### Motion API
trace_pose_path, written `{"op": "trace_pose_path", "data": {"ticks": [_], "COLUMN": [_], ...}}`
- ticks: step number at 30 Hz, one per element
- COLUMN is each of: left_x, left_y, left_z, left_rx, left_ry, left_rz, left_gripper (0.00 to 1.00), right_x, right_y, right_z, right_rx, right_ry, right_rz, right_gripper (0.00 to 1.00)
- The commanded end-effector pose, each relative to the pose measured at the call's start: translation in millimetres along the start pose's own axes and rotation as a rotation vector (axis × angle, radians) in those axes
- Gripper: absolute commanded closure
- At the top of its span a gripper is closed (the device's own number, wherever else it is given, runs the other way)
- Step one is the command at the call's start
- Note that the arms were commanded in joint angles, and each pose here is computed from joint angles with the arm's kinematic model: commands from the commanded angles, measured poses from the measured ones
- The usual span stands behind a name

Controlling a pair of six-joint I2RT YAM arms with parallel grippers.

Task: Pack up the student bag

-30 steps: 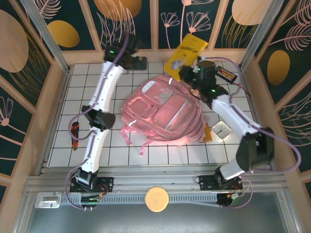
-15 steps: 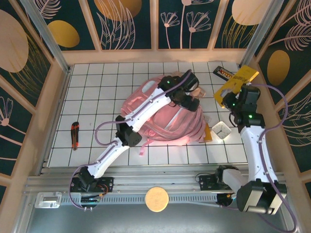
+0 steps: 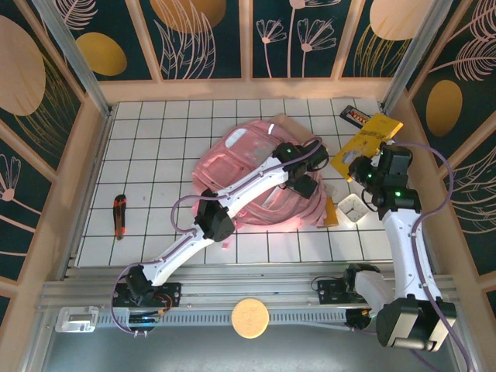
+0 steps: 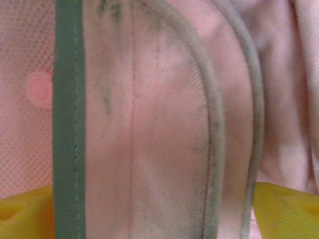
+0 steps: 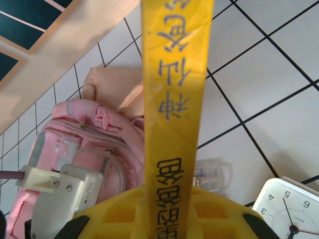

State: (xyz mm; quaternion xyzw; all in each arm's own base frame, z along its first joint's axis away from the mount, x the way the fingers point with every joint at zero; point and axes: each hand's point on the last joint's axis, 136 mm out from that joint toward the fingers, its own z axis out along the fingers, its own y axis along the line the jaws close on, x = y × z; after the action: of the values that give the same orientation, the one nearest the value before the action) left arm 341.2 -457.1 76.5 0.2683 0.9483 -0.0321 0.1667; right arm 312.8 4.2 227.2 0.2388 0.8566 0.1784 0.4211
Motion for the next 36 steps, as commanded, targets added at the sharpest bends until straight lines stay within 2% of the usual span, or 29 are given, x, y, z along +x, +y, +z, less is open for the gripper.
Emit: {"op": "trace_pose_path", "data": {"ticks": [1, 3, 4, 6, 10, 13, 15, 20, 25, 30, 36], "left_x": [15.0, 18.1, 17.6, 15.1, 8.7, 20.2, 33.1, 34.0, -5.2, -38.3, -35.0], "left_y": [23.2, 23.3, 23.2, 27.8, 68.8, 121.7, 147.8, 158.7, 133.9, 133.4, 147.3], "left_z": [28.0, 33.2, 31.6, 22.7, -15.5, -51.8, -73.8, -122.1, -186.6, -250.3, -260.0], "left_rx": [-0.116, -0.106, -0.100, -0.096, -0.199, -0.380, -0.423, -0.231, -0.008, 0.160, 0.186], "left_ry": [0.062, 0.079, 0.079, 0.077, 0.056, 0.062, 0.066, -0.042, -0.187, -0.320, -0.322], "left_rz": [0.044, 0.043, 0.044, 0.041, 0.028, 0.038, 0.005, -0.160, -0.184, -0.227, -0.269], "left_gripper": [0.39, 0.77, 0.87, 1.00, 1.00, 1.00, 1.00, 1.00, 1.00, 1.00, 1.00], "right_x": [-22.4, -20.6, -20.7, -20.2, -16.0, -6.7, 2.6, 28.2, 59.0, 81.6, 123.8], "right_y": [22.5, 22.9, 23.7, 24.1, 28.1, 41.1, 52.1, 89.0, 133.5, 169.0, 188.2], "right_z": [-11.0, -9.2, -8.8, -8.7, -6.2, -0.4, 3.7, 5.4, -1.5, -12.1, -7.5], "right_rx": [-0.097, -0.105, -0.110, -0.114, -0.133, -0.184, -0.227, -0.368, -0.522, -0.681, -0.795], "right_ry": [-0.094, -0.088, -0.087, -0.086, -0.063, -0.013, 0.032, 0.139, 0.251, 0.342, 0.491], "right_rz": [-0.007, 0.003, 0.007, 0.010, 0.003, -0.010, -0.020, -0.091, -0.158, -0.159, -0.064], "right_gripper": [1.00, 1.00, 1.00, 1.00, 1.00, 1.00, 1.00, 1.00, 1.00, 1.00, 1.00]}}
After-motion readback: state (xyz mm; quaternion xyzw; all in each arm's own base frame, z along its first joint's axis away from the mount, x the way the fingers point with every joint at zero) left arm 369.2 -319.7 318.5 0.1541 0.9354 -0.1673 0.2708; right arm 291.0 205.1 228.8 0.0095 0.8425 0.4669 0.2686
